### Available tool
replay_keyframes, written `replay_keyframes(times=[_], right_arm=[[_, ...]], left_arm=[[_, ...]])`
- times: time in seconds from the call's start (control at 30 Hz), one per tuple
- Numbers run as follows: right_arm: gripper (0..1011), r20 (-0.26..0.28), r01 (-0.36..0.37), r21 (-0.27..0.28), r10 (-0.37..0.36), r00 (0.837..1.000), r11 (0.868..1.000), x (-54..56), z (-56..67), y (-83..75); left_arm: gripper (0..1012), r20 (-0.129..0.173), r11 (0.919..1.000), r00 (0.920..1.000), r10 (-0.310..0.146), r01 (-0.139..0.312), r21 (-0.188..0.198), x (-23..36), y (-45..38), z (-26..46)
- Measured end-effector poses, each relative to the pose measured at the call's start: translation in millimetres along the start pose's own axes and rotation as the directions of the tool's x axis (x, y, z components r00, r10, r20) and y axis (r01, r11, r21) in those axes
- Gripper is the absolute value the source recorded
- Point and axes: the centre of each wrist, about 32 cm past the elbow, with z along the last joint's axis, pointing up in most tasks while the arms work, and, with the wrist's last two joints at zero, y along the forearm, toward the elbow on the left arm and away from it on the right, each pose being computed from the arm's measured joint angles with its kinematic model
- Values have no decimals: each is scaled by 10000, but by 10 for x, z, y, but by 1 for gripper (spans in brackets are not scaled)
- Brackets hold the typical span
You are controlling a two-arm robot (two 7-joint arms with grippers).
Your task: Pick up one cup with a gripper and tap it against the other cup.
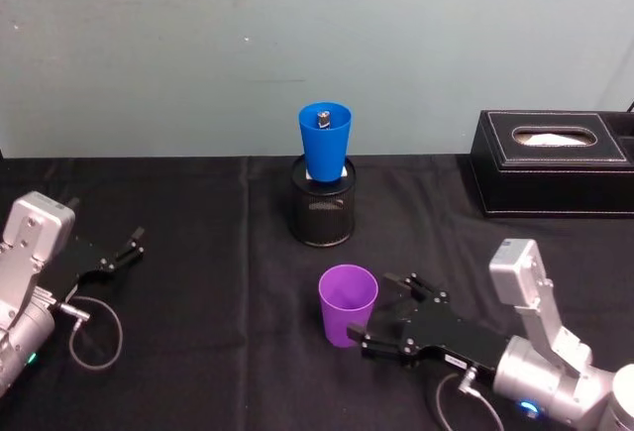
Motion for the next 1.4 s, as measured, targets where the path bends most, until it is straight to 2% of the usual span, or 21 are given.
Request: replay_keyframes(times=[0.07,0.4,0.67,1.4], right_arm=[[1000,44,1,-18,-1,10000,10000,15,-10,82],[1000,129,26,57,-26,9999,10000,56,0,269],[1000,-36,65,127,-64,10000,9999,31,-10,393],[1000,-405,248,206,-240,9989,9995,-10,-72,426]], left_arm=[[1000,0,10000,10000,0,0,0,0,0,0],[1000,-1,10000,10000,0,0,0,0,0,0],[1000,0,10000,10000,0,0,0,0,0,0],[1000,0,10000,10000,0,0,0,0,0,0]])
